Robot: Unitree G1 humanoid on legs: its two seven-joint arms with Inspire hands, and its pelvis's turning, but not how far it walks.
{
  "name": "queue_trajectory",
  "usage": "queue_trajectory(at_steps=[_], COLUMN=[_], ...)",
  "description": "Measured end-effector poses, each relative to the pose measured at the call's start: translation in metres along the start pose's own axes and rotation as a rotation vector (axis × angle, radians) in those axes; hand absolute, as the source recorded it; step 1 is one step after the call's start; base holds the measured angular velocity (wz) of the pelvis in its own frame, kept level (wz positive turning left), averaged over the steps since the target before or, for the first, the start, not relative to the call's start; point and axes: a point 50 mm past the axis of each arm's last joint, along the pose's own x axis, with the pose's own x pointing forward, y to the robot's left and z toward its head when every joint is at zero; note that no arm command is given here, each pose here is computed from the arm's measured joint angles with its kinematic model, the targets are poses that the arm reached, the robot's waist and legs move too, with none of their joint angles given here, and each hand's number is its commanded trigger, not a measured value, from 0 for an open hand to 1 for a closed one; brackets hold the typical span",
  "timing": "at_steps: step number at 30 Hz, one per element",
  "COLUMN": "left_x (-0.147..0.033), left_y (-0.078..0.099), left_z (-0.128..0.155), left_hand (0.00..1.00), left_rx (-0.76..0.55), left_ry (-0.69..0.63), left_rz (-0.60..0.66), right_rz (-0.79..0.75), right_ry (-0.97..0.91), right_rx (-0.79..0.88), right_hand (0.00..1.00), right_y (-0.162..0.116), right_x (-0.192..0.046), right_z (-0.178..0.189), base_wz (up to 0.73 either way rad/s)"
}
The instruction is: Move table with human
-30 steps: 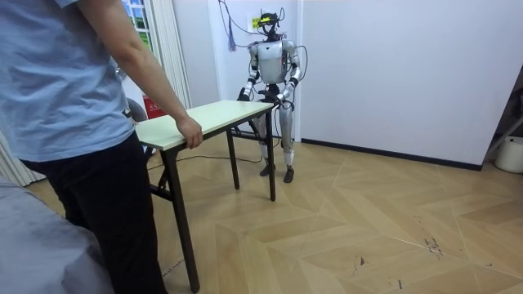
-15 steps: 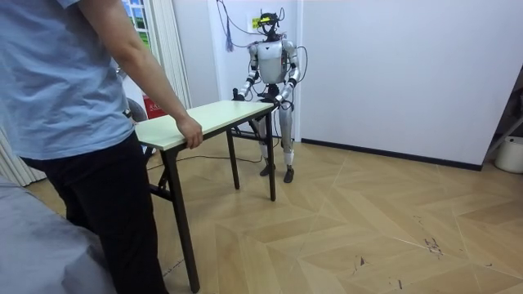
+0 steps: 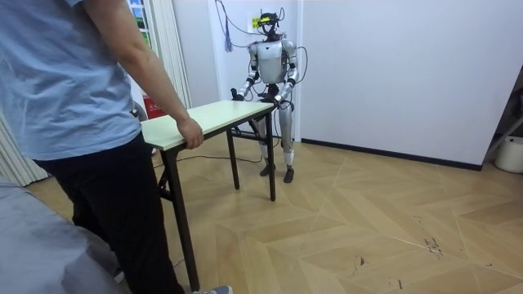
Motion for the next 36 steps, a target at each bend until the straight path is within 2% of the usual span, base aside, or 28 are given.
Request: queue_trajectory(at_steps=[4,5,6,7,8,13,19,36], left_x=[0.001,0.002,0.003,0.004,0.005,0.007,0.007,0.008], left_y=[-0.002,-0.003,-0.004,-0.005,-0.007,-0.009,-0.007,-0.004], left_z=[-0.001,-0.001,-0.001,-0.001,-0.001,-0.001,-0.003,-0.01], left_hand=[0.0,0.09,0.62,0.83,1.0,1.0,1.0,1.0], left_rx=[-0.028,-0.041,-0.047,-0.047,-0.048,-0.051,-0.058,-0.073], left_ry=[-0.007,-0.01,-0.01,-0.01,-0.01,-0.011,-0.009,-0.017], left_rz=[-0.006,-0.01,-0.014,-0.017,-0.022,-0.029,0.014,0.055], right_rz=[0.002,0.003,0.003,0.003,0.003,0.003,-0.1,-0.109], right_ry=[-0.001,0.0,0.0,0.0,0.001,0.001,0.004,-0.005], right_rx=[0.011,0.012,0.014,0.015,0.015,0.015,0.022,-0.013], right_hand=[0.0,0.19,1.0,1.0,1.0,1.0,1.0,1.0], right_y=[0.0,0.0,0.001,0.001,0.001,0.0,-0.012,-0.012], right_x=[0.001,0.001,0.001,0.001,0.001,0.001,0.004,0.004], right_z=[-0.002,-0.003,-0.003,-0.004,-0.004,-0.004,-0.006,-0.011], base_wz=[0.0,0.0,0.0,0.0,0.0,0.0,0.0,-0.01])
